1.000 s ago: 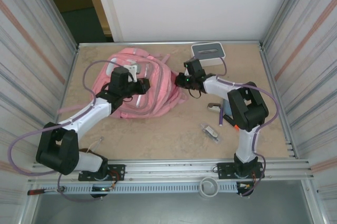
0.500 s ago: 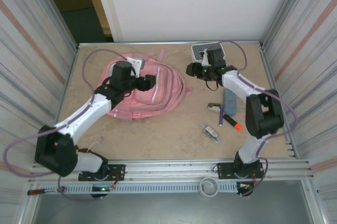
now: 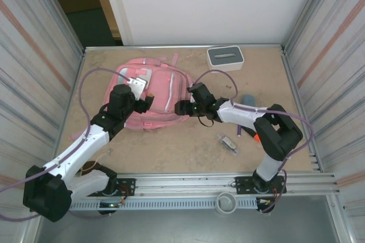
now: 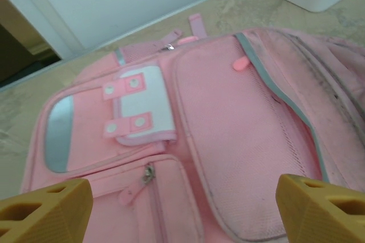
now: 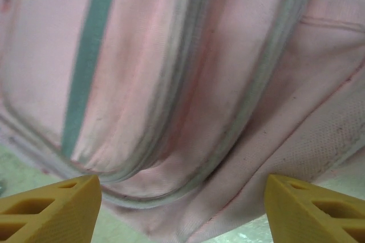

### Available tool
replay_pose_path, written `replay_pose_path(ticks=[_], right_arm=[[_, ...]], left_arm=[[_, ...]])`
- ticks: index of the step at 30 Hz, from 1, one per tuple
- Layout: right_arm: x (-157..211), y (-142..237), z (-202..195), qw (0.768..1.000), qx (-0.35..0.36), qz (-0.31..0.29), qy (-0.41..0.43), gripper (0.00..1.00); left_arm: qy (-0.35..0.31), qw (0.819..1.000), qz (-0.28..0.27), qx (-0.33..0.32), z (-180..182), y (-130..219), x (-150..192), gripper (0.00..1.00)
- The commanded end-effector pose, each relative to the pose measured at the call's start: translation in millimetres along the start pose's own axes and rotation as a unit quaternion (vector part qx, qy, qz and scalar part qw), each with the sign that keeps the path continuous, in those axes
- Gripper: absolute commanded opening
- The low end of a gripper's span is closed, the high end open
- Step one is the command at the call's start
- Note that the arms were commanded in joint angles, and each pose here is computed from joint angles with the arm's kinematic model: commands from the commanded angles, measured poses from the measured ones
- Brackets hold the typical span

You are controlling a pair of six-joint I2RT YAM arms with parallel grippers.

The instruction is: Pack books, pencil case, and school supplies into a backpack

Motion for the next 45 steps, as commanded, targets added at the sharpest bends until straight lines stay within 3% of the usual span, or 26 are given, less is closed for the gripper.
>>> replay_pose_path(ticks=[1,8,14,18,22,26,32,38,45], right_arm=[[-2,-6,-30,0.994,0.103,-0.033,-0.017,0.59],[-34,-8,-81,0.980,0.193,-0.037,-0.009,0.29],[-78,-5,-120,0.978,0.200,-0.044,-0.038,0.21],[-95,13,-113,0.985,0.161,-0.062,-0.025,0.26],[-87,26,-98,0.991,0.112,-0.069,-0.018,0.40],[-69,34,-98,0.993,0.097,-0.065,-0.028,0.49],[-56,47,-102,0.993,0.087,-0.068,-0.038,0.53],[-54,48,-106,0.994,0.054,-0.072,-0.059,0.56],[-49,51,-105,0.995,0.045,-0.069,-0.063,0.56]], left_arm=[[-0.007,1.000,-0.020,-0.011,5,8,-4,0.84],[-0.078,0.995,-0.015,0.056,-9,-1,11,0.82],[-0.132,0.986,-0.022,0.104,-20,-7,14,0.82],[-0.179,0.973,-0.005,0.149,-34,-12,23,0.87],[-0.278,0.941,0.012,0.192,-63,-13,41,0.90],[-0.363,0.911,0.013,0.196,-89,-13,58,0.88],[-0.435,0.880,0.054,0.184,-107,-18,84,0.84],[-0.467,0.862,0.100,0.172,-119,-34,105,0.80],[-0.494,0.851,0.104,0.144,-133,-59,113,0.66]])
Point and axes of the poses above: each hand's point on the last joint's axis, 136 mm out from that joint toward the fingers, its own y axis back along the fingers, its own z axis along the line the jaws close on, x = y × z, the point moved 9 cm from there along y, back along the fingers, and after that the axes turned 7 degrees about y, right-handed, at the moved point
